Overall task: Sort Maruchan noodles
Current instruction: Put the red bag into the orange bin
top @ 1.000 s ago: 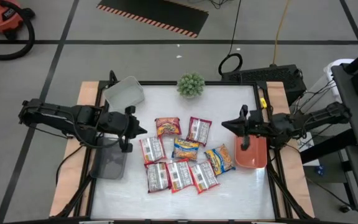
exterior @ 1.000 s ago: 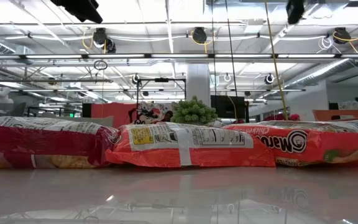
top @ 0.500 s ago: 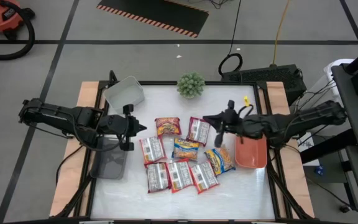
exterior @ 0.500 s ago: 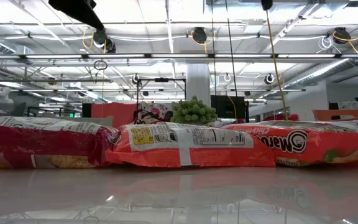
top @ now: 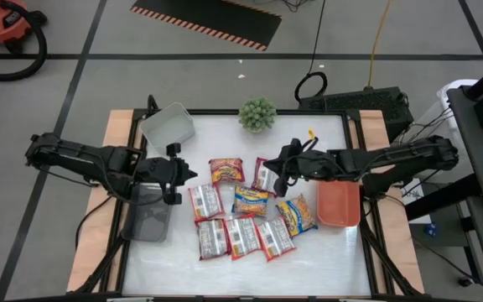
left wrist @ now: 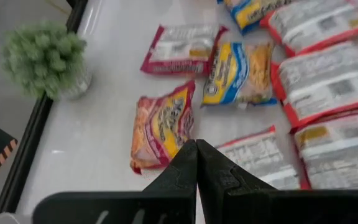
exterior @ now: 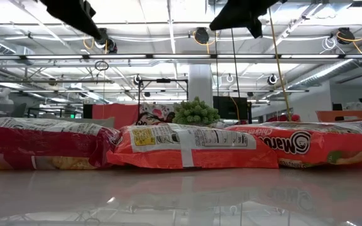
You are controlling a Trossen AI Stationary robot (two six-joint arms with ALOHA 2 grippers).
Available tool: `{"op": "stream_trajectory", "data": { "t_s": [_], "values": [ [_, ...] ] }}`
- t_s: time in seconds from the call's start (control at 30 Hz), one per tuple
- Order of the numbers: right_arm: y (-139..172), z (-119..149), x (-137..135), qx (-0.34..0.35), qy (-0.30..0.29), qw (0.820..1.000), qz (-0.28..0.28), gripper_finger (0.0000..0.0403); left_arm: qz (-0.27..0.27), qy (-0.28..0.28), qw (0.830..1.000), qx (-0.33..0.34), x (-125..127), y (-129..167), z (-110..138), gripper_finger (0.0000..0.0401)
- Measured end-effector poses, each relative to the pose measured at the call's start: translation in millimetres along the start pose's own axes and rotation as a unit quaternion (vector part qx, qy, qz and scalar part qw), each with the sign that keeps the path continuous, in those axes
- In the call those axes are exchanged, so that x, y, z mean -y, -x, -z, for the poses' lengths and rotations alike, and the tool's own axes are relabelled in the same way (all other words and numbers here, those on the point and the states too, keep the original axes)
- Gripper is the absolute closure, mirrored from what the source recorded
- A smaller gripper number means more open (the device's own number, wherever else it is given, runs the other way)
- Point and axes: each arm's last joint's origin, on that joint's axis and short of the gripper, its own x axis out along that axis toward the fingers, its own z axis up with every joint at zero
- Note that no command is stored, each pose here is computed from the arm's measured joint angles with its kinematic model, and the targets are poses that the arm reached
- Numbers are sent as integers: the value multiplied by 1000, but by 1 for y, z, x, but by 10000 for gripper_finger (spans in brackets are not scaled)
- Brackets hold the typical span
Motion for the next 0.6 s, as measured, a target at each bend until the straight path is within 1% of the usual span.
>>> {"op": "stream_trajectory", "data": {
  "t_s": [0.1, 0.17, 0.23, 0.27, 0.33, 0.5, 0.6],
  "values": [
    [-5, 2, 0, -15, -16, 1000, -12, 403, -8, 9, 1000, -6, -2, -9, 7, 398],
    [-7, 4, -1, -25, -22, 999, -19, 403, -10, 33, 999, 3, -5, -15, 8, 396],
    [-9, 6, -1, -30, -26, 999, -26, 403, -1, 62, 998, 14, -7, -21, 10, 386],
    [-9, 6, -1, -31, -26, 999, -26, 403, 9, 73, 997, 16, -7, -26, 10, 378],
    [-10, 6, -1, -32, -25, 999, -25, 403, 19, 78, 997, 13, -6, -35, 10, 356],
    [-10, 6, -1, -32, -17, 999, -26, 403, 15, 74, 996, -41, -1, -62, 13, 297],
    [-10, 7, -1, -33, -12, 999, -25, 403, 9, 90, 994, -68, 2, -82, 16, 266]
  ]
}}
